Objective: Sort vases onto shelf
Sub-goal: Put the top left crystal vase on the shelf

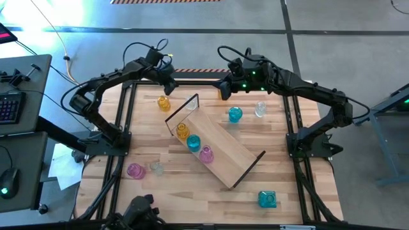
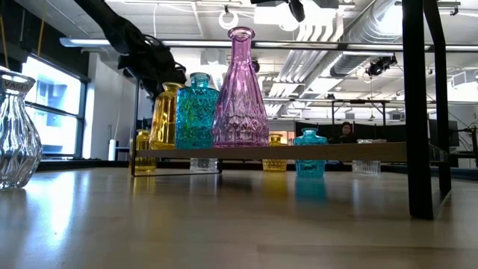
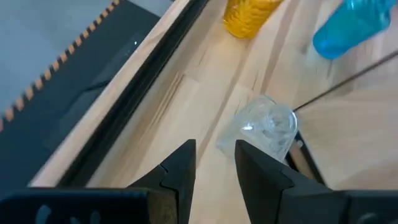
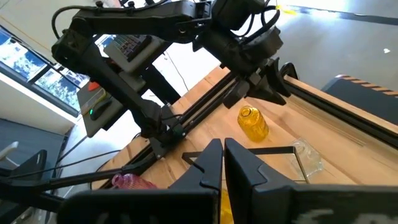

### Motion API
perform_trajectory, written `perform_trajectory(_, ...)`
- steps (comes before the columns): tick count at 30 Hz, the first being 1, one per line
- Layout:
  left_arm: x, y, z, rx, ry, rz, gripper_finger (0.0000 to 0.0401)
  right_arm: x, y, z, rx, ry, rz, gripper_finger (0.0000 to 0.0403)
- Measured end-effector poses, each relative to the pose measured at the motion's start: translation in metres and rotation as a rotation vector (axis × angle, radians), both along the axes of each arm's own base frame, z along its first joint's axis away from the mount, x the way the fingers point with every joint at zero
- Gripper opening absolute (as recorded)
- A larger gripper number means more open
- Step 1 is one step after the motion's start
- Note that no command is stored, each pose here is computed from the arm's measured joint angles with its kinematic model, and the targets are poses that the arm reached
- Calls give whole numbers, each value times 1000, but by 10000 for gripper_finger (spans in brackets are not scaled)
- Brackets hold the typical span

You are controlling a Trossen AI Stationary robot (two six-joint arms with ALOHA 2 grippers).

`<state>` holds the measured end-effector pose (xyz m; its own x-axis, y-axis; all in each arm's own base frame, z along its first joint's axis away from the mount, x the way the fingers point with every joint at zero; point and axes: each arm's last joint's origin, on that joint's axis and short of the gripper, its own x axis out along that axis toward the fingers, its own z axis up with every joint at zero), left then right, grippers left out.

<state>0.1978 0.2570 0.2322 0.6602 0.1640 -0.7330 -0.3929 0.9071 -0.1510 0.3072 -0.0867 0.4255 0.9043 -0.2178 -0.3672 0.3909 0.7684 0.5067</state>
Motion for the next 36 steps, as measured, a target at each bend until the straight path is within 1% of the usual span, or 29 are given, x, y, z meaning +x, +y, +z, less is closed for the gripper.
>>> perform_trajectory(5, 10, -8, -1, 112, 78, -99, 103, 0, 0, 0, 2, 3, 3, 0)
perform_trajectory(8, 14, -15, -3, 151, 117, -201, 104, 0, 0, -1, 4, 9, 3, 0)
perform_trajectory(13, 19, -28, -7, 238, 193, -408, 104, 0, 1, -1, 18, 13, 14, 0)
perform_trajectory(18, 25, -35, -7, 349, 266, -527, 101, 0, 1, -2, 19, 13, 17, 0)
perform_trajectory(22, 31, -39, -7, 446, 288, -646, 89, 0, 1, -2, 19, 13, 17, 0)
perform_trajectory(24, 35, -40, -6, 481, 282, -666, 82, 0, 1, -2, 19, 13, 17, 0)
perform_trajectory(30, 42, -39, -2, 557, 245, -657, 63, 0, 1, -2, 13, 15, 20, 0)
perform_trajectory(33, 45, -40, -1, 571, 247, -641, 57, -1, 1, -2, 12, 19, 20, 0)
perform_trajectory(36, 48, -43, -1, 551, 237, -624, 55, -1, 1, -2, 10, 19, 21, 0)
